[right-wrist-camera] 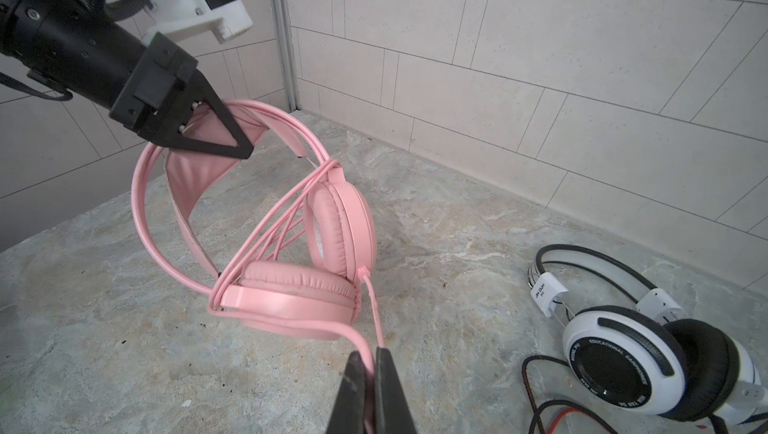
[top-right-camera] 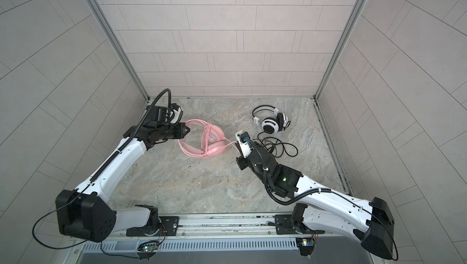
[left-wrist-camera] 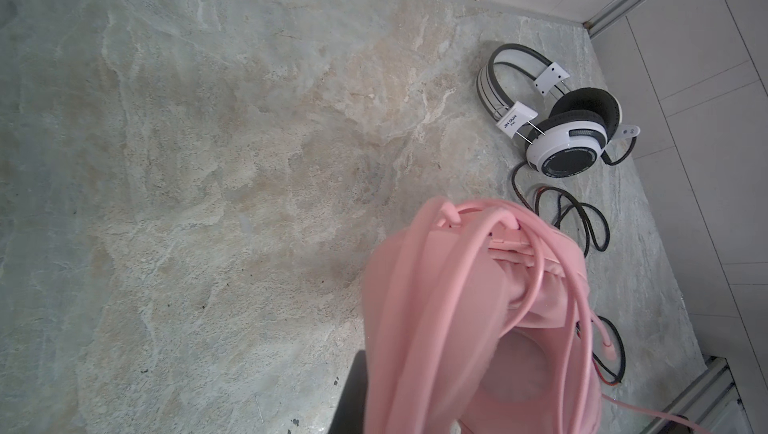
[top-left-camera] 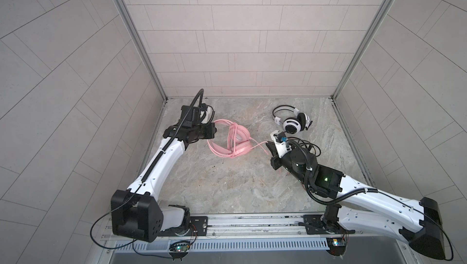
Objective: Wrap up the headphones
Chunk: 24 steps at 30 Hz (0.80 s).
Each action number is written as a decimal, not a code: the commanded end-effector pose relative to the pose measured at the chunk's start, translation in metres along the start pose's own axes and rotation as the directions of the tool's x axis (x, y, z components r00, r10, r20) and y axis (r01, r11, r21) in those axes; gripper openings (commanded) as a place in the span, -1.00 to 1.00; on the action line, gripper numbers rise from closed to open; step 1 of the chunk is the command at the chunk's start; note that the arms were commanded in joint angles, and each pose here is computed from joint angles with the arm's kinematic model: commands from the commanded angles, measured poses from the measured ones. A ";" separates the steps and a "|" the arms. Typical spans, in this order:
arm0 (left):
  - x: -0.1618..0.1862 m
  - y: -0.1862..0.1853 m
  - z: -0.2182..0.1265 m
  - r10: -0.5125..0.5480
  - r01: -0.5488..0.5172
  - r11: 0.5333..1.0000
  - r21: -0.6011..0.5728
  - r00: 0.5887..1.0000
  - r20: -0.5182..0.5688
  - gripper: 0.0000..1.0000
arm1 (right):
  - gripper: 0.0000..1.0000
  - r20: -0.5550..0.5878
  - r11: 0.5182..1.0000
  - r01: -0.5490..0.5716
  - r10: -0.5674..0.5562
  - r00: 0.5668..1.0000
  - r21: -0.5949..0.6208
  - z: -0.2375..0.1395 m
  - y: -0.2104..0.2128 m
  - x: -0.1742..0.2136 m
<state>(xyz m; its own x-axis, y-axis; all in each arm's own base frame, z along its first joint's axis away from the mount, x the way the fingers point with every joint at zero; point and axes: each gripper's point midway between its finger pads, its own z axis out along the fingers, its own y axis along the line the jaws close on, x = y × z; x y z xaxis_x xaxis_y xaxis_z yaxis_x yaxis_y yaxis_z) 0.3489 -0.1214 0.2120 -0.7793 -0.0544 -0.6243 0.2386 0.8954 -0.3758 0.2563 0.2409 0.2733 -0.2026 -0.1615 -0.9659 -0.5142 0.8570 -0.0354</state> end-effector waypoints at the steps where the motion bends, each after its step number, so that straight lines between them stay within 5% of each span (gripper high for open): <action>1: -0.007 -0.020 -0.002 0.084 -0.085 0.992 0.089 0.996 0.016 -1.00 | -1.00 0.032 0.999 0.035 -0.036 0.999 0.020 0.001 -0.009 -0.028; 4: -0.001 -0.042 0.003 0.082 -0.070 0.973 0.220 0.996 -0.043 -1.00 | -1.00 -0.007 0.998 0.060 -0.060 0.998 0.014 0.010 -0.014 -0.038; 11: 0.023 -0.063 0.006 0.137 -0.082 0.941 0.329 0.980 -0.148 -1.00 | -1.00 -0.052 0.985 0.159 -0.156 0.986 0.072 0.027 -0.028 -0.049; 24: 0.060 -0.129 0.010 0.263 -0.065 0.796 0.601 0.933 -0.247 -1.00 | -1.00 -0.080 0.969 0.220 -0.211 0.974 0.114 0.056 -0.035 -0.052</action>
<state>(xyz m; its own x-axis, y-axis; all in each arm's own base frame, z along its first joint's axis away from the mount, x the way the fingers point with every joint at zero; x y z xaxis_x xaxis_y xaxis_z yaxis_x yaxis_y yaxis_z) 0.3058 -0.2275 0.2015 -0.8276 0.2175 -0.5175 0.5352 0.5838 -0.6105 0.3123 0.2591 0.2735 -0.2211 -0.4434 -0.8686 -0.5466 0.7939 -0.2662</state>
